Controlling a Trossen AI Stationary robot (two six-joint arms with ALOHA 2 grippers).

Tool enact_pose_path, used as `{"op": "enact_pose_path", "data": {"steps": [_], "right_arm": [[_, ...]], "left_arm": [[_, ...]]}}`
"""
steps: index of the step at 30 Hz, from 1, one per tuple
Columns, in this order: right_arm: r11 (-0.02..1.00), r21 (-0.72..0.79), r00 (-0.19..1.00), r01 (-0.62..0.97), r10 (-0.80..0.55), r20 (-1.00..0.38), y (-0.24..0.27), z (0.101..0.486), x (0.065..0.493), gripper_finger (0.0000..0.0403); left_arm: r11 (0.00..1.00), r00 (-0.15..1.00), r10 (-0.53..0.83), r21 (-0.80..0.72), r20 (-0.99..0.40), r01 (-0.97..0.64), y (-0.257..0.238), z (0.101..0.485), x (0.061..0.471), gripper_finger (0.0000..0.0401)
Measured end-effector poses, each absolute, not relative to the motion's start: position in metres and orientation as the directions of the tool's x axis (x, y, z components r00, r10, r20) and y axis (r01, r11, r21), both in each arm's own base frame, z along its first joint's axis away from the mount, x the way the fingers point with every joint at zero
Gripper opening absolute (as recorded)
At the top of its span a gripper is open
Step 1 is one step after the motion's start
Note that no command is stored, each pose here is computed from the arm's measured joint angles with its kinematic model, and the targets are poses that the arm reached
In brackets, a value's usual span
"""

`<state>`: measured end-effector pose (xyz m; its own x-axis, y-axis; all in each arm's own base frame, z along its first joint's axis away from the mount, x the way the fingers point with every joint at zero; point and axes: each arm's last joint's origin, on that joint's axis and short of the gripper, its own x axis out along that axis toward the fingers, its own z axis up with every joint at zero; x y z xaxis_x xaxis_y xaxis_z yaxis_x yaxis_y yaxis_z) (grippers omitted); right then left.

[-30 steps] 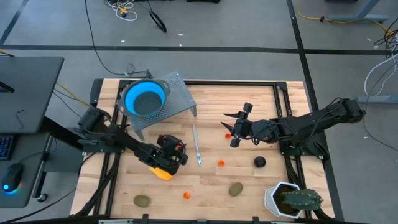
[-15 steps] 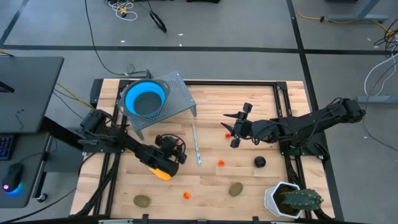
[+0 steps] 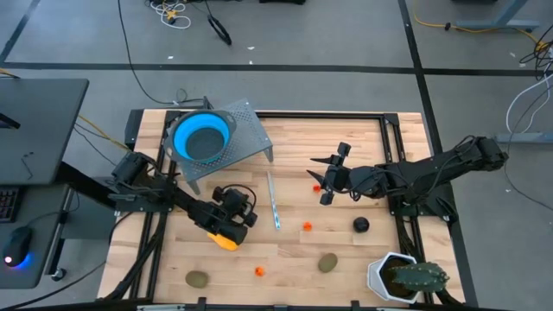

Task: Pick & Place Fruit
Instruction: Put the orange peach into the blue strainer bowl on the shelf

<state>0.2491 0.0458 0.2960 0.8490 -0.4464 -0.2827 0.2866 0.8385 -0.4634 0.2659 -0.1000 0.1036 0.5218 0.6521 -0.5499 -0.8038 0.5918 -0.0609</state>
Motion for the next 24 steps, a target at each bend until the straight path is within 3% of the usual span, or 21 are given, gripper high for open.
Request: {"op": "enact_pose_path", "data": {"steps": [11, 20, 24], "right_arm": [[0.838, -0.464, 0.849, 0.287, -0.447, -0.283, 0.046, 0.296, 0.249, 0.0169], [0.838, -0.464, 0.848, 0.287, -0.448, -0.283, 0.046, 0.296, 0.249, 0.0169], [0.838, -0.464, 0.848, 0.287, -0.448, -0.283, 0.046, 0.296, 0.249, 0.0169]], "left_arm": [[0.634, 0.556, 0.606, -0.078, -0.569, -0.770, -0.108, 0.108, 0.265, 0.0005], [0.691, 0.630, 0.561, -0.116, -0.537, -0.713, -0.110, 0.141, 0.263, 0.0005], [0.653, 0.587, 0.593, -0.099, -0.551, -0.751, -0.102, 0.146, 0.256, 0.0012]]}}
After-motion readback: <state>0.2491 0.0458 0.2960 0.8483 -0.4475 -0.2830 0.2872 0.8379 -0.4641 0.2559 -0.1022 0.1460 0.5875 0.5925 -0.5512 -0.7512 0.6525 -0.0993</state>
